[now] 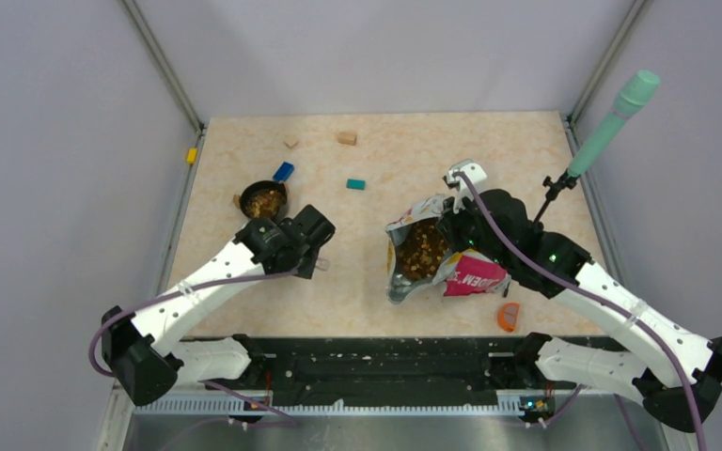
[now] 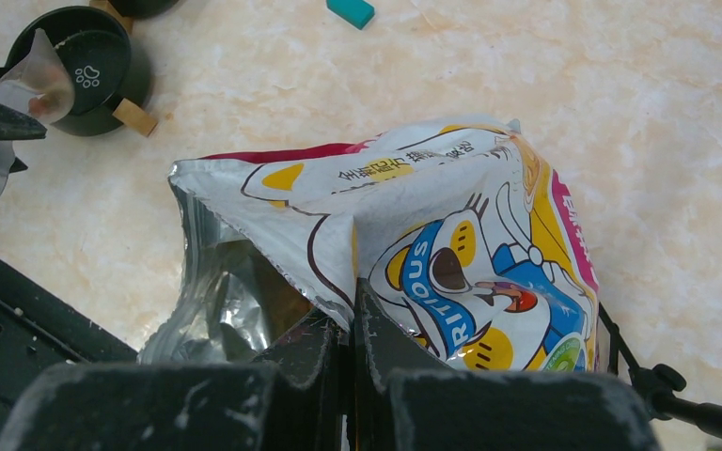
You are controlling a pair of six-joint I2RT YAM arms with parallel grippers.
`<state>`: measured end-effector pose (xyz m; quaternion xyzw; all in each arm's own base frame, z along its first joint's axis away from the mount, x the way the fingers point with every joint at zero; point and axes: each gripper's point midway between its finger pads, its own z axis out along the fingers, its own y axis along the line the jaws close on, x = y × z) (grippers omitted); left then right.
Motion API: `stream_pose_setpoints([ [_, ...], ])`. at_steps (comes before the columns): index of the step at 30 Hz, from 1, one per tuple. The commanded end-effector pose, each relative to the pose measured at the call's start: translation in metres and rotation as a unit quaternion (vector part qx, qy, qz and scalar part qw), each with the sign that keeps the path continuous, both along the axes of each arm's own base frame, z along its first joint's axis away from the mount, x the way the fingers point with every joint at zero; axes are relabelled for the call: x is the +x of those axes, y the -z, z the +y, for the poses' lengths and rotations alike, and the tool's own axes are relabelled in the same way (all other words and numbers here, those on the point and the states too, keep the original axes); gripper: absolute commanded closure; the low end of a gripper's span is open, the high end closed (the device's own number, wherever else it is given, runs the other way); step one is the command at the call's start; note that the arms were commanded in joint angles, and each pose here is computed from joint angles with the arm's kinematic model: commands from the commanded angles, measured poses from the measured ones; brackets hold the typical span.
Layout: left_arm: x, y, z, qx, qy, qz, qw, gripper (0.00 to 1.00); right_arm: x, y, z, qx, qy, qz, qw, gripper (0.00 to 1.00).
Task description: Serve the pet food
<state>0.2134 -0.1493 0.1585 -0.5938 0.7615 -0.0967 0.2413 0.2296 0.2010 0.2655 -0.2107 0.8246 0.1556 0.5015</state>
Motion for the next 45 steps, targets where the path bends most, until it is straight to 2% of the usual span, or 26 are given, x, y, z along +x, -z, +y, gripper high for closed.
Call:
stream_pose_setpoints([
  [1,0.021,-0.017,-0.013,-0.176,-0.216,-0.014,0.960,1.00,-0.001,-0.038,0.006,0.057,-0.010,-0.039,0.998,1.00],
  [6,0.028,-0.026,-0.014,-0.208,-0.221,-0.005,0.953,1.00,-0.002,-0.037,0.007,0.057,-0.011,-0.037,0.998,1.00],
  [16,0.051,-0.041,-0.019,-0.276,-0.222,-0.027,0.935,1.00,0.001,-0.036,0.011,0.056,-0.015,-0.037,0.998,1.00],
  [29,0.057,-0.039,-0.011,-0.361,-0.249,-0.051,0.898,1.00,0.006,-0.034,0.015,0.046,-0.015,-0.038,0.998,1.00],
  [36,0.049,-0.046,0.011,-0.373,-0.276,-0.085,0.882,1.00,0.009,-0.035,0.020,0.046,-0.021,-0.038,0.998,1.00],
  [45,0.038,-0.048,0.035,-0.367,-0.303,-0.107,0.873,1.00,0.008,-0.034,0.029,0.045,-0.032,-0.040,0.998,1.00],
])
